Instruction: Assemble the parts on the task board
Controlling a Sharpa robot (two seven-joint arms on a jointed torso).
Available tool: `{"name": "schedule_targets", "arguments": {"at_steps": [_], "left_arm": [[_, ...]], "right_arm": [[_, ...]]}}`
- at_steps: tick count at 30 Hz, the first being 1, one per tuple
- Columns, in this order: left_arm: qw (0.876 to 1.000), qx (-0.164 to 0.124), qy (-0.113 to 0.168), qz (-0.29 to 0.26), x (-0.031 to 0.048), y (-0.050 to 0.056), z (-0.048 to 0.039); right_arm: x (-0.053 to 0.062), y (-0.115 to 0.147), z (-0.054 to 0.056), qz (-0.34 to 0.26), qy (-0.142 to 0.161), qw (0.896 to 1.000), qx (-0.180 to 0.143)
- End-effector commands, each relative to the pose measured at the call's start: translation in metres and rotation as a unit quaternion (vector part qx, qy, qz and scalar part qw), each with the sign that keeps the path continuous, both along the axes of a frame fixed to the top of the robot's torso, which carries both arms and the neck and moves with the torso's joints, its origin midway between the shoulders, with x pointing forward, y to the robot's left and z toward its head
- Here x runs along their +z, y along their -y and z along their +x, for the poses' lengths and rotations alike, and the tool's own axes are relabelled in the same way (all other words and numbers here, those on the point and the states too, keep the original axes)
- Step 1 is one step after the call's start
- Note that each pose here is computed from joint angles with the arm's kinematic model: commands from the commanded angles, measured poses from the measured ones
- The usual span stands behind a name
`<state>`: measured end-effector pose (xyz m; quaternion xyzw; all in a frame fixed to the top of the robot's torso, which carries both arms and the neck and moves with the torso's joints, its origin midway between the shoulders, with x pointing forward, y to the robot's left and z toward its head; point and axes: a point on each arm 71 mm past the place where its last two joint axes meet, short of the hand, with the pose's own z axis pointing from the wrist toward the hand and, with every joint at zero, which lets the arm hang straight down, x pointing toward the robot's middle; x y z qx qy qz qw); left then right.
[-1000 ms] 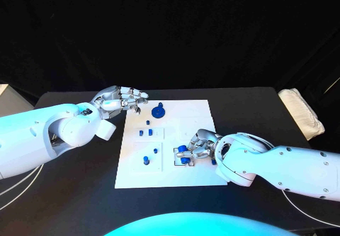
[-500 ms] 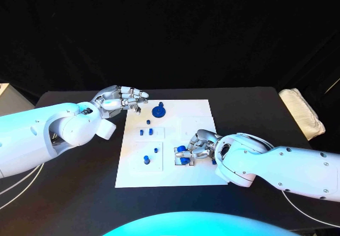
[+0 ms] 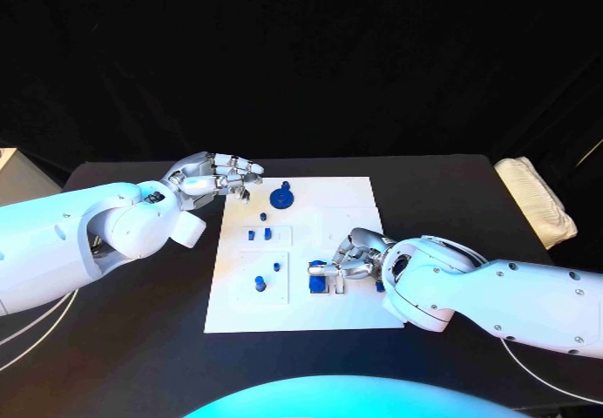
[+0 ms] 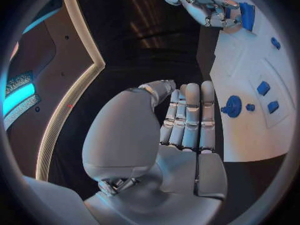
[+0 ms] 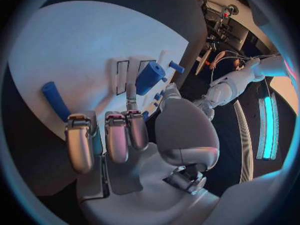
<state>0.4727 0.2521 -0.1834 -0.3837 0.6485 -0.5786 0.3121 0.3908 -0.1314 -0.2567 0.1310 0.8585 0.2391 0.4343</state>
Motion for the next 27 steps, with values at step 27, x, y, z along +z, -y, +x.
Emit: {"name": "schedule_targets", "arguments": {"at_steps": [27], "left_arm": [[1.0, -0.002, -0.002, -0.003, 0.0001, -0.001, 0.0005]], "right_arm": [[0.01, 0.007, -0.012, 0.04, 0.051, 0.996, 0.058]]}}
